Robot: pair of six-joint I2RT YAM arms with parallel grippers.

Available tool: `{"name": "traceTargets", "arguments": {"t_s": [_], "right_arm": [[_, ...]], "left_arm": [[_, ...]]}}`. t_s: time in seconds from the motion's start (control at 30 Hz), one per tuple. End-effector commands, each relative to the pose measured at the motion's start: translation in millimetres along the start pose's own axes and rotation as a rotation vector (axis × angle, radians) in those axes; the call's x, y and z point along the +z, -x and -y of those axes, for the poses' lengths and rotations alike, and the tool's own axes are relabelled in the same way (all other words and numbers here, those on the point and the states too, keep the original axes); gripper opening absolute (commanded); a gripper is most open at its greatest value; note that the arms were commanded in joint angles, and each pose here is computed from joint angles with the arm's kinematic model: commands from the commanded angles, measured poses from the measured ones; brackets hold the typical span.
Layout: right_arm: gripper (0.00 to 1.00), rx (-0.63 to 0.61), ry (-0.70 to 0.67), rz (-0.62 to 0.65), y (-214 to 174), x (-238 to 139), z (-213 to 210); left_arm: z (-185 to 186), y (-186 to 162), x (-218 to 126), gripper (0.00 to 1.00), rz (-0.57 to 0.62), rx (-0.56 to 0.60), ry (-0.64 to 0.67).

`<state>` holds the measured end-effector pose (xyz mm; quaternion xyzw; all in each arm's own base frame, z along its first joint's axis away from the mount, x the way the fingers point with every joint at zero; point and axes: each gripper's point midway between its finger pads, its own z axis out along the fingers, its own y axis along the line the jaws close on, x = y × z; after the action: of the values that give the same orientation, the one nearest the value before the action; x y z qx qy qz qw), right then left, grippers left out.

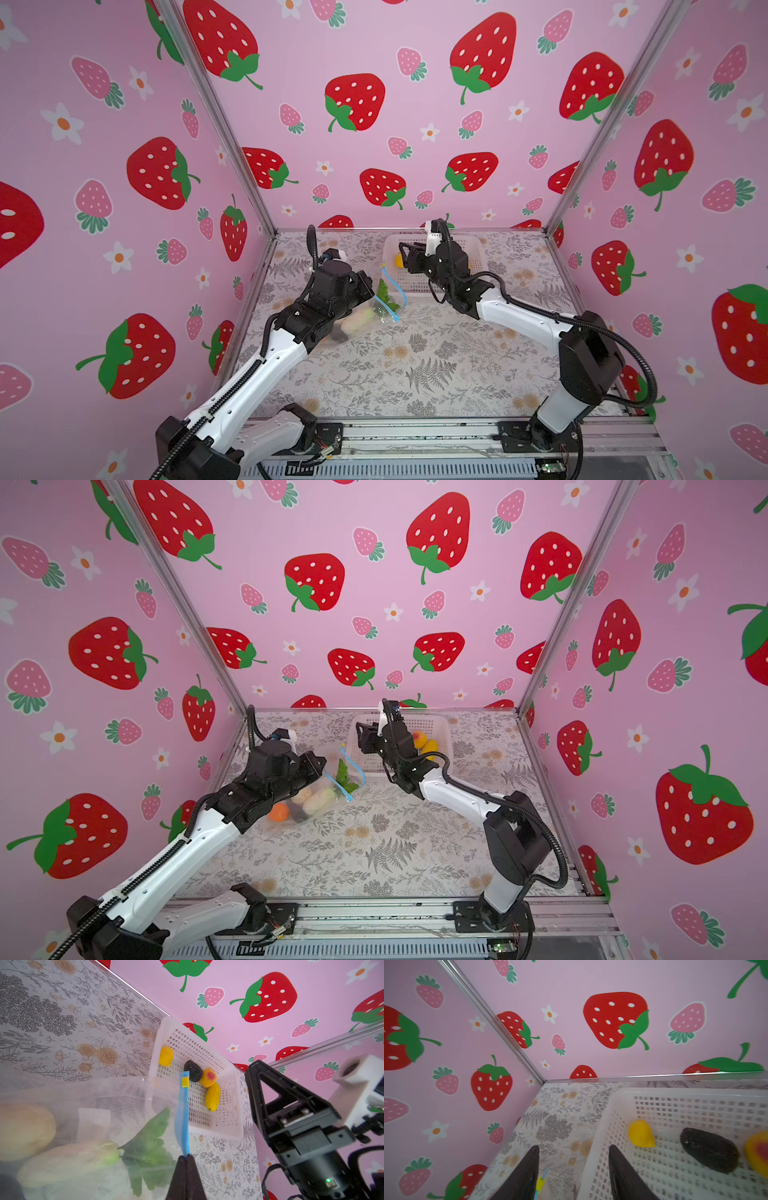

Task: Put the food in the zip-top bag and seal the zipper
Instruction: 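Move the right gripper back over the basket toward the dark eggplant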

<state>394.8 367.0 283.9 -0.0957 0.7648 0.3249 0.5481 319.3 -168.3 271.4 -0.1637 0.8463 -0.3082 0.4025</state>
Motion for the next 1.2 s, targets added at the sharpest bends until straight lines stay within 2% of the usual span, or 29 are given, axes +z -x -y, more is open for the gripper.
{"name": "traceTargets", "arguments": {"t_s": [0.0,0.17,0.33,0.6,1.03,1.17], "right_arm": [[0.59,-0.155,-0.109,-0.133,-27.1,3.7,44.2],[0.6,-0.183,-0.212,-0.16,-27.1,11.0,101.7],[0.6,-0.22,-0.282,-0.243,-37.6,28.5,136.1],[0.61,-0.254,-0.283,-0.375,-58.2,56.2,159.1],[0.73,-0.321,-0.286,-0.563,-92.1,88.4,180.4],[0.74,-0.326,-0.268,-0.616,-104.9,95.1,182.2]], "left_arm": [[-0.8,3.6,-0.7,0.0,0.017,0.003,-0.001],[0.6,5.1,-0.2,0.0,0.019,0.01,0.0],[1.8,4.7,5.2,0.0,0.009,0.011,0.002],[2.1,4.3,10.1,0.0,0.002,0.014,0.009],[3.1,5.6,10.3,0.0,0.0,0.016,0.011],[1.8,4.9,10.8,0.0,-0.003,0.017,0.015]]}}
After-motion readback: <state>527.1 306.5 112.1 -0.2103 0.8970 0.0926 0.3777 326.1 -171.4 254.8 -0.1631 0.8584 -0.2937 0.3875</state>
